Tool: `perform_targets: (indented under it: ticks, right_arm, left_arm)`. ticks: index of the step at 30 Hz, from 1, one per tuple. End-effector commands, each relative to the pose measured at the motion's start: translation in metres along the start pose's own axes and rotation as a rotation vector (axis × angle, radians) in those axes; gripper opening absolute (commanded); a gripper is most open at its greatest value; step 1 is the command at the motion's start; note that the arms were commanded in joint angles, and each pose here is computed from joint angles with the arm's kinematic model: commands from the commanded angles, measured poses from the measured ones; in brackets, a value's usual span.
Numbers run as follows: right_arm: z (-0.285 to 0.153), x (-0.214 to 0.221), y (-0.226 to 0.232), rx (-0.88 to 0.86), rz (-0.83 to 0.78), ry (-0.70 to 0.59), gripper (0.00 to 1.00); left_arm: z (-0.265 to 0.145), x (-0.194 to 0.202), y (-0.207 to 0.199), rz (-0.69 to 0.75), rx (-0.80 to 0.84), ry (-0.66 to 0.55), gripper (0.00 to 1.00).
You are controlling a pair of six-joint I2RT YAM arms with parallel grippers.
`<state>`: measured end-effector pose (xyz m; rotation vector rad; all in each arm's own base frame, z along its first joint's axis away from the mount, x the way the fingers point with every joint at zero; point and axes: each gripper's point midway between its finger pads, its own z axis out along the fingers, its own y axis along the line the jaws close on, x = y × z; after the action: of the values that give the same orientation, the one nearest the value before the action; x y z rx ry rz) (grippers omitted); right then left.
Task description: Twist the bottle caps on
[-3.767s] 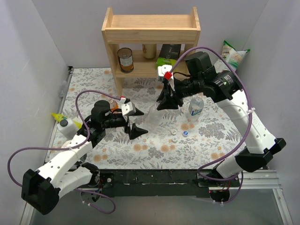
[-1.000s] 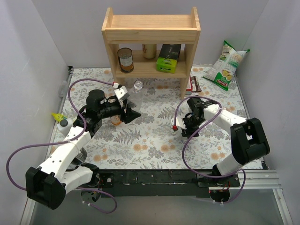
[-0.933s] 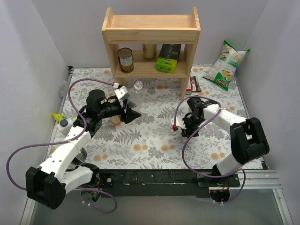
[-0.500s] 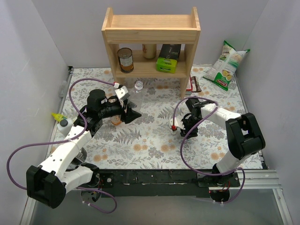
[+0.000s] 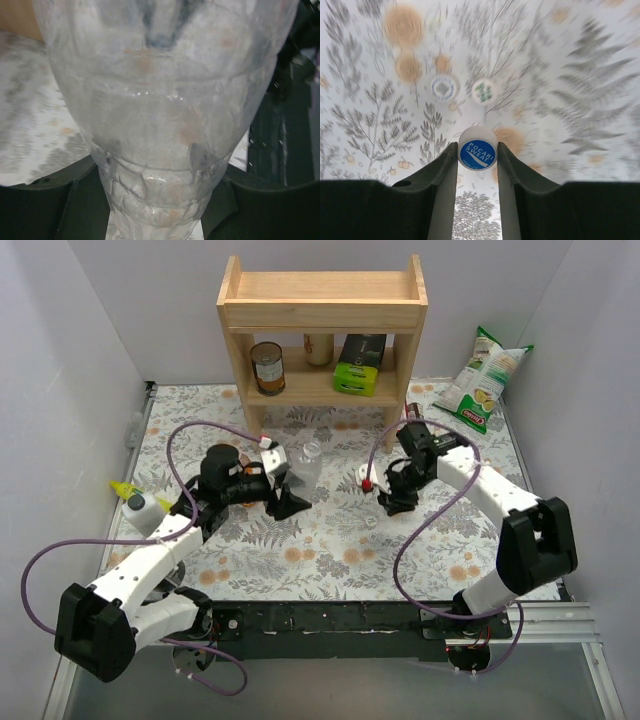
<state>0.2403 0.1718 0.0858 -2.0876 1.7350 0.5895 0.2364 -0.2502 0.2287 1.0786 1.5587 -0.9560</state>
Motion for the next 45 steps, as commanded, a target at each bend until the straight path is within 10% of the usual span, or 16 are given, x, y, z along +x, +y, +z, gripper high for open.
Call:
perform_targets:
  ticks: [1, 20, 45]
  right_arm:
    - [-0.069, -0.105, 0.035, -0.028, 0.072, -0.261, 0.27]
    - [-0.101, -0.218, 0.089, -0.059, -0.173, -0.349, 0.26]
    - [-0.098, -0.236, 0.072, -0.013, -0.241, -0.277, 0.26]
  left_arm:
    - [0.016, 0.036, -0.042, 0.099, 0.160, 0.004, 0.00]
    - [0.035, 0.097, -0.073, 0.207, 0.241, 0.020, 0.00]
    - [0.029, 0.103, -0.083, 0.121, 0.255, 0.037, 0.00]
